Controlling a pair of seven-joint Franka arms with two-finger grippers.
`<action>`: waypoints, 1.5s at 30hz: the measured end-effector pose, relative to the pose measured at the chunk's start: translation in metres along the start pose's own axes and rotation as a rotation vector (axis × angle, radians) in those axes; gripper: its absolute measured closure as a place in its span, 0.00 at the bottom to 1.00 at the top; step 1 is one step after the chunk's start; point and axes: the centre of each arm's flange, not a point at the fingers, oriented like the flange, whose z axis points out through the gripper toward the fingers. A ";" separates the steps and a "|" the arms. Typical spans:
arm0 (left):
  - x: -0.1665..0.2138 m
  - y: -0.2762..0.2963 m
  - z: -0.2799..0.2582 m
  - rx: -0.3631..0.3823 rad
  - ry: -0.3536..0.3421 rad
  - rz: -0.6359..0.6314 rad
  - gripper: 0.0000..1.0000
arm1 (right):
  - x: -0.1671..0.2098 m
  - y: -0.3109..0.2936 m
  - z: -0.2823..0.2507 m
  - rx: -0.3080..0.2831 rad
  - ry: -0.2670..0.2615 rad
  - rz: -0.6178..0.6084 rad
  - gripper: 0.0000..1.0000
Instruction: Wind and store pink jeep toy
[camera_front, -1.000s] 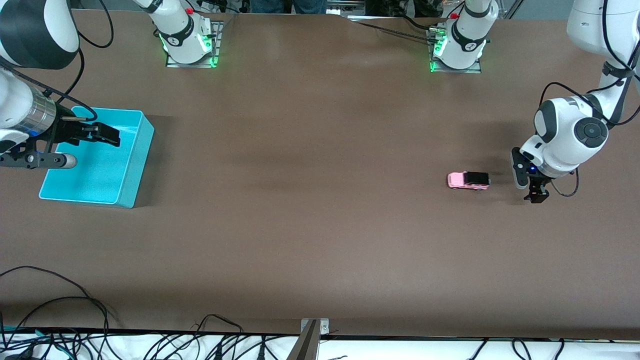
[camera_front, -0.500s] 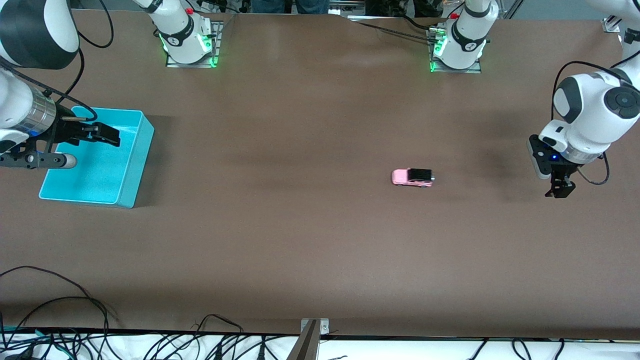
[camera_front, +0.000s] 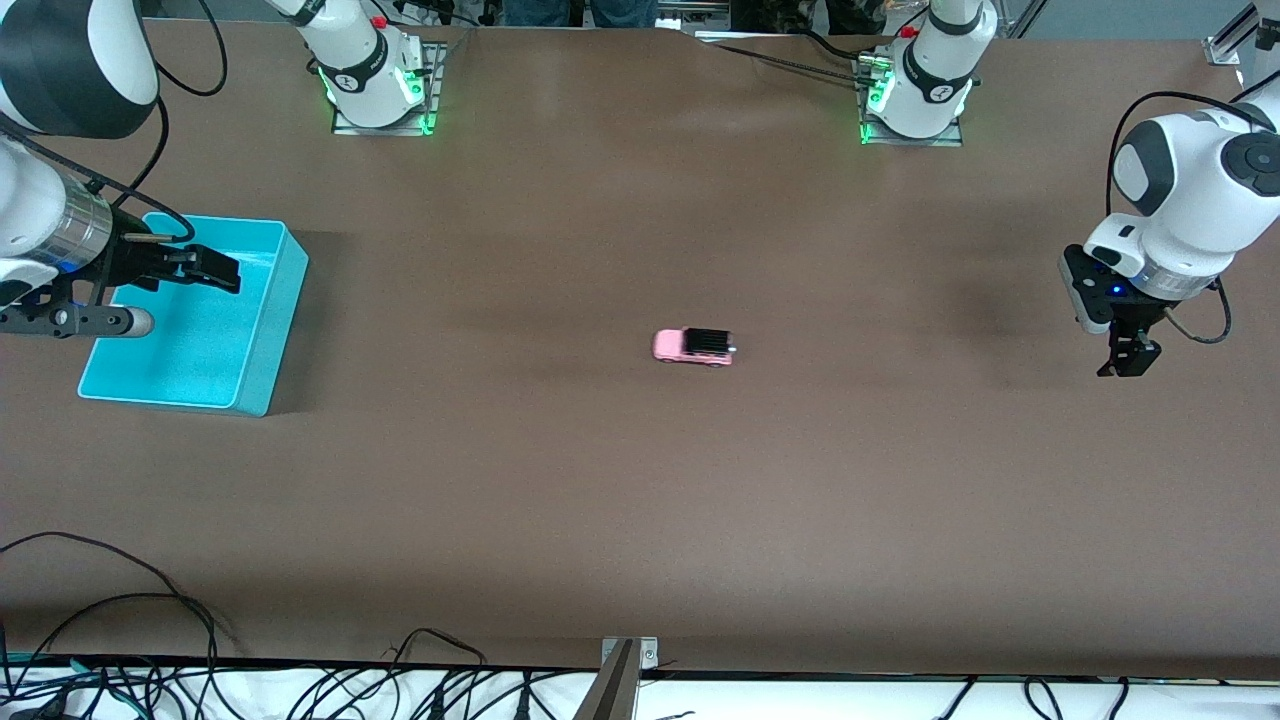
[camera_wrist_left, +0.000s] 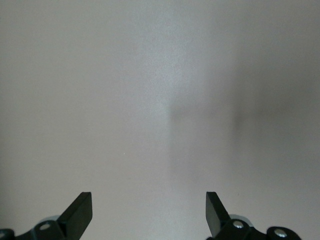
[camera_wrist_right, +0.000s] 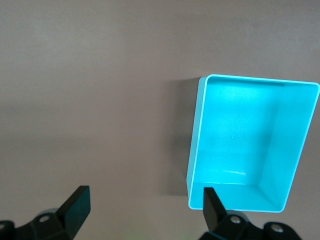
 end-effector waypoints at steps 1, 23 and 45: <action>0.000 0.000 -0.003 0.004 0.000 -0.001 0.00 | 0.000 0.000 0.000 0.000 0.000 0.000 0.00; 0.006 -0.003 -0.069 0.085 0.004 0.007 0.00 | 0.000 0.000 0.000 0.000 0.000 0.000 0.00; 0.006 -0.026 -0.121 0.174 0.061 -0.094 0.00 | 0.000 0.000 -0.001 0.000 0.002 -0.009 0.00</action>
